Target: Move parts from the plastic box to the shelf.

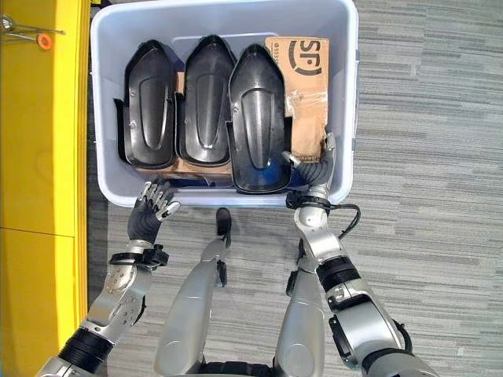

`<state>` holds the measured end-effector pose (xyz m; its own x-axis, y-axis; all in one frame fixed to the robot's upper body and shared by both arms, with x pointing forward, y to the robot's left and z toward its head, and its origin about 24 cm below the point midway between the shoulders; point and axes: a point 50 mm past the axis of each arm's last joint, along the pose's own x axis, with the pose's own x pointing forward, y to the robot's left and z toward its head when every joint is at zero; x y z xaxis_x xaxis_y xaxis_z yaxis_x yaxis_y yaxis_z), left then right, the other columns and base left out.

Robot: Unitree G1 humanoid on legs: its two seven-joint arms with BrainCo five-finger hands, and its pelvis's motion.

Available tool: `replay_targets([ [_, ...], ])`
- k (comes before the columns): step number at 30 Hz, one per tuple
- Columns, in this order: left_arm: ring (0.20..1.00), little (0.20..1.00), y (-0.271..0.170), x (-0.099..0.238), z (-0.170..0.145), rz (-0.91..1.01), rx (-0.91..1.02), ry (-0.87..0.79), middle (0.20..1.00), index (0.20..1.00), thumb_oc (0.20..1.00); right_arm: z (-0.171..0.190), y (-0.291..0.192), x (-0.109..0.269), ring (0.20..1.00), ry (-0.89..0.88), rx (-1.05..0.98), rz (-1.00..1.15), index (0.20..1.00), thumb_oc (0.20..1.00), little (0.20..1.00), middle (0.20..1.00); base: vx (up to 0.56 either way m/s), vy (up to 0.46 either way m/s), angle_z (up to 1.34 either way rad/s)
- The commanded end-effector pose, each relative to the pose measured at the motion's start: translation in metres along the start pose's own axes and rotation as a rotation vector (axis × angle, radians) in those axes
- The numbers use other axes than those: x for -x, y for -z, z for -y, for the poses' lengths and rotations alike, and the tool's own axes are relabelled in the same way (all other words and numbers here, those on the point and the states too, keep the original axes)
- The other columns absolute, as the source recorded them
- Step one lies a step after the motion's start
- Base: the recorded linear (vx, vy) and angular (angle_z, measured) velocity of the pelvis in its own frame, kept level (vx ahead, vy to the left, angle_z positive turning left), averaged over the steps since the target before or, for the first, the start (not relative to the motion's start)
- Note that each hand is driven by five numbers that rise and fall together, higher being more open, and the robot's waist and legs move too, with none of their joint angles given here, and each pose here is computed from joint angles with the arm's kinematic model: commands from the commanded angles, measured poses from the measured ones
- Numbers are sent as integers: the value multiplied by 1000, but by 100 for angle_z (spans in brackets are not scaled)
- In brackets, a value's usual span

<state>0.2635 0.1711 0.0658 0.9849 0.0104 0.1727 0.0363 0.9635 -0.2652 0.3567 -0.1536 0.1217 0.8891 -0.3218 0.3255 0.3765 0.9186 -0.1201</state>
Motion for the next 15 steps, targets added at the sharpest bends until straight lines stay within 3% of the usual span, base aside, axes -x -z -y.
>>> replay_targets([
  [1, 1000, 1000, -20, 0, 2, 109, -4, 37, 1000, 1000, 1000, -8, -14, -4, 1000, -16, -17, 67, 1000, 1000, 1000, 1000, 0, 0, 0],
  [15, 1000, 1000, -20, 1, 5, 104, 6, 61, 1000, 1000, 1000, -8, 21, -12, 1000, 9, 121, -110, 1000, 1000, 1000, 1000, 12, 2, 0],
])
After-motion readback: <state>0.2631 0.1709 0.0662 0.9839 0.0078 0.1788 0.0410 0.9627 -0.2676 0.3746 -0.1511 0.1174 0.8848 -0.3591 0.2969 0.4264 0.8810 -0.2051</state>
